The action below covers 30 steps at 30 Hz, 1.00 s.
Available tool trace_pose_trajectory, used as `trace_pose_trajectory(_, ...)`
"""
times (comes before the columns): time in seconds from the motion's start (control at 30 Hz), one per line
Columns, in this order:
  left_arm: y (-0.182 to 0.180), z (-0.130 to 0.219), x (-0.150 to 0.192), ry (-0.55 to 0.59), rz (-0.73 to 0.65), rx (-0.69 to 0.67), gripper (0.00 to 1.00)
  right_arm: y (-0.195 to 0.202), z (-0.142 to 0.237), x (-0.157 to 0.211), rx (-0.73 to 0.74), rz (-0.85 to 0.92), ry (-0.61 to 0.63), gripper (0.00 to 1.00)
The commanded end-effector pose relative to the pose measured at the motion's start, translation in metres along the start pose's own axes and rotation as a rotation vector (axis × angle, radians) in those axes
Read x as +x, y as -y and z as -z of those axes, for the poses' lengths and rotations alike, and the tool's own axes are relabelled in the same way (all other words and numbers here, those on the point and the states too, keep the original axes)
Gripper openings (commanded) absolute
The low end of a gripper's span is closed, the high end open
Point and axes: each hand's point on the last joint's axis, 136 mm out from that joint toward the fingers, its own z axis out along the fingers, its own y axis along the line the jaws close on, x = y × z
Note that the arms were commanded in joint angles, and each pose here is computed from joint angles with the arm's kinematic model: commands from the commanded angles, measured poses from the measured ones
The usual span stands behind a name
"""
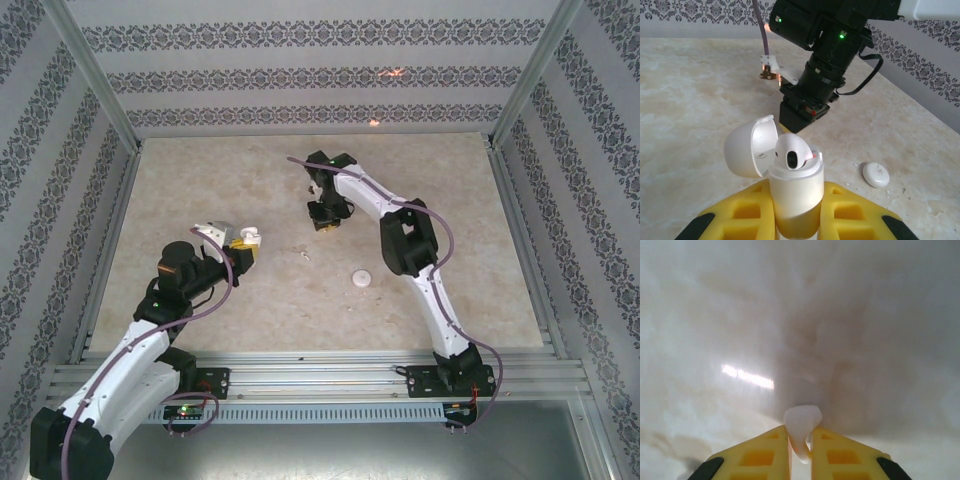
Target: Insert wireless bluetooth earbuds into charging case
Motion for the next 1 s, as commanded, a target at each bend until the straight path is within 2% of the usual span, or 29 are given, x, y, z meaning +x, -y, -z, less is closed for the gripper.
trace_pose_trajectory(0.0, 0.003, 0.003, -0.012, 0.052, 0.004, 0.021, 0.0, -0.032, 0.021, 0.01, -0.213, -0.045, 0.038, 0.14)
trace_pose_trajectory(0.07, 0.003, 0.002, -0.012, 0.054, 0.01, 0.024, 0.0, -0.039, 0.018, 0.023, -0.303, -0.088, 0.025, 0.14)
trace_pose_trajectory(0.23, 0.003, -0.001, -0.01, 0.058, 0.028, 0.033, 0.0, -0.04, 0.009, 0.053, -0.368, -0.134, -0.03, 0.15)
trace_pose_trajectory(0.4, 0.004, -0.004, -0.011, 0.058, 0.038, 0.048, 0.0, -0.025, 0.0, 0.076, -0.321, -0.152, -0.077, 0.25)
trace_pose_trajectory(0.47, 0.005, -0.005, -0.013, 0.058, 0.041, 0.053, 0.0, -0.011, 0.001, 0.081, -0.244, -0.146, -0.071, 0.29)
trace_pose_trajectory(0.57, 0.005, -0.004, -0.012, 0.058, 0.045, 0.053, 0.0, 0.004, 0.01, 0.08, -0.171, -0.146, -0.042, 0.32)
trace_pose_trajectory(0.77, 0.002, -0.008, -0.006, 0.041, 0.052, 0.044, 0.0, 0.017, 0.041, 0.065, -0.147, -0.165, 0.049, 0.33)
trace_pose_trajectory(0.97, -0.001, -0.017, -0.004, 0.027, 0.056, 0.048, 0.0, -0.007, 0.053, 0.054, -0.132, -0.132, 0.079, 0.35)
